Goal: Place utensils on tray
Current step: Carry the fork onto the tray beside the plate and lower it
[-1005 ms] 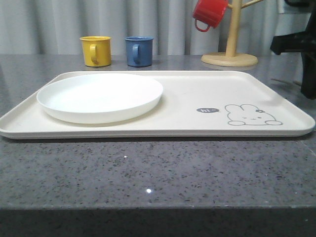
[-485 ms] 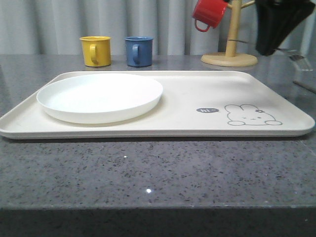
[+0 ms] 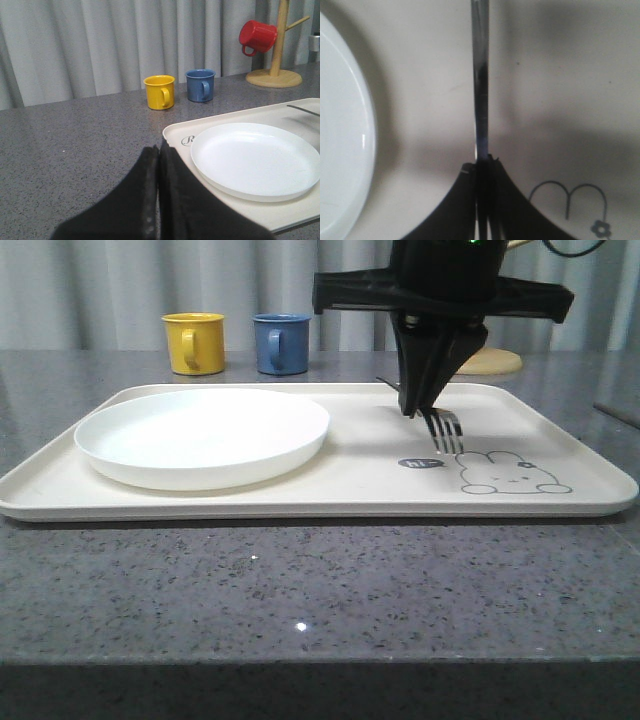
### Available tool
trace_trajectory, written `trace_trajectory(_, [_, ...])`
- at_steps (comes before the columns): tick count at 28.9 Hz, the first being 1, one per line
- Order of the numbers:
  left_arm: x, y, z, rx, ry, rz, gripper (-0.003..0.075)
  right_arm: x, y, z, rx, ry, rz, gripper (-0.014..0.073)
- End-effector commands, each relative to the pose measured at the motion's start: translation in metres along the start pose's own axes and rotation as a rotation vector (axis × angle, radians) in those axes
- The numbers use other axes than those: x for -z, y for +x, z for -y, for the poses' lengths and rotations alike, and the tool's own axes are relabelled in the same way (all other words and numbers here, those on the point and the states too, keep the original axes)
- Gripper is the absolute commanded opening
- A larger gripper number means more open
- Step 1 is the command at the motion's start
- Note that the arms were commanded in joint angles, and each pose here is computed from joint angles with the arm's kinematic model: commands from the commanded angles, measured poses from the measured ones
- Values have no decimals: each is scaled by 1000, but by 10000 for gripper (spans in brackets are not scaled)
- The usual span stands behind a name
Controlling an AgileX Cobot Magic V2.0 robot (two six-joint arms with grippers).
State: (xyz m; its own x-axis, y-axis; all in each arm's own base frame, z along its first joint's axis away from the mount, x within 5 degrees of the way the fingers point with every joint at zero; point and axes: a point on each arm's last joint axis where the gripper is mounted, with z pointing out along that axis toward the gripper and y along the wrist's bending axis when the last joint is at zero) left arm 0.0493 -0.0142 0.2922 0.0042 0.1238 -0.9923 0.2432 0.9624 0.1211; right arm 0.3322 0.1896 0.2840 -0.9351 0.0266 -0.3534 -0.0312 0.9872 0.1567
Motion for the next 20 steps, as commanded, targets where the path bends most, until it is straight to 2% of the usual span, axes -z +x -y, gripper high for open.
trace_trajectory(1, [1, -16, -3, 22, -20, 93, -18, 22, -12, -9, -49, -115, 110, -46])
trace_trajectory(6, [1, -16, -3, 22, -20, 93, -18, 15, -14, -16, -89, -180, 115, -46])
trace_trajectory(20, [1, -16, -3, 22, -20, 93, -18, 3, -13, -12, -107, -118, 86, -46])
